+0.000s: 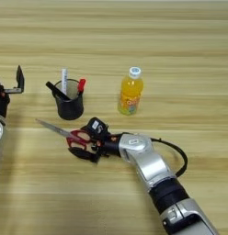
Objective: Move the objects on the table
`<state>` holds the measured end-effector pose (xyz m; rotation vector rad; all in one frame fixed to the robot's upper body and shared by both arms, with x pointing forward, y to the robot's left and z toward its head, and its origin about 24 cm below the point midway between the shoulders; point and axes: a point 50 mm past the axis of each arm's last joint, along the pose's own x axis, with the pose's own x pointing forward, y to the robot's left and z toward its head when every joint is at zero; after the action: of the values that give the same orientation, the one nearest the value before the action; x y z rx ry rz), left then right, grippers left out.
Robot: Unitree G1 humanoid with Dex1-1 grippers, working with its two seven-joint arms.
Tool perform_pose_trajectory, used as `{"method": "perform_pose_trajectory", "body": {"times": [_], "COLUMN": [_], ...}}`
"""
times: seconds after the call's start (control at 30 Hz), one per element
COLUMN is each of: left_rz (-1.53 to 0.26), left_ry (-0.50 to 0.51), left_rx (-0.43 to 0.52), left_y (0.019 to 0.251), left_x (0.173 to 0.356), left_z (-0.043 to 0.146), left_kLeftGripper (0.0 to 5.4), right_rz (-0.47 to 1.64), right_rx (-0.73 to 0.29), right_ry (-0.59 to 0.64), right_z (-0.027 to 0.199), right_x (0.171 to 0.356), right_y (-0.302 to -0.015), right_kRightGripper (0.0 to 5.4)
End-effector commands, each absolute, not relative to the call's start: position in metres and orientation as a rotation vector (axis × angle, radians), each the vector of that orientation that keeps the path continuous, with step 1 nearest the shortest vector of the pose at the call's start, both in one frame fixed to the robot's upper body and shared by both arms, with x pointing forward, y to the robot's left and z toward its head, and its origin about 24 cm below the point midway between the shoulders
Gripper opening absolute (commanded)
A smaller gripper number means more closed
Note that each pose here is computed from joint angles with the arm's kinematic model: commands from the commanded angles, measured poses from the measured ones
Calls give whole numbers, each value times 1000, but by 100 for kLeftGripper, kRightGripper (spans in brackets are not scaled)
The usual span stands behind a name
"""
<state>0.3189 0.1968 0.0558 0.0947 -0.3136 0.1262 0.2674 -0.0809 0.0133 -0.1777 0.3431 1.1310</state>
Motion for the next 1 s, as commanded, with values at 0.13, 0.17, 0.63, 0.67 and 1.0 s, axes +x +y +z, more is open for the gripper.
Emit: {"method": "perform_pose_trajectory", "body": {"times": [0.13, 0.17, 0.63, 0.67, 1.0], "left_rz": [119, 120, 119, 119, 119], "left_ry": [-315, -315, -318, -318, -317], "left_rx": [105, 105, 105, 104, 104], "left_y": [196, 196, 195, 195, 195], "left_x": [319, 319, 318, 318, 319], "left_z": [55, 55, 55, 55, 55], "left_kLeftGripper": [540, 540, 540, 540, 540], "right_rz": [1133, 1134, 1120, 1120, 1115], "right_rx": [-184, -180, -165, -163, -147], "right_ry": [332, 334, 299, 291, 228], "right_z": [16, 16, 25, 27, 44], "right_x": [272, 272, 275, 275, 277], "right_y": [-75, -75, -73, -73, -73], "right_kRightGripper": [384, 402, 538, 538, 538]}}
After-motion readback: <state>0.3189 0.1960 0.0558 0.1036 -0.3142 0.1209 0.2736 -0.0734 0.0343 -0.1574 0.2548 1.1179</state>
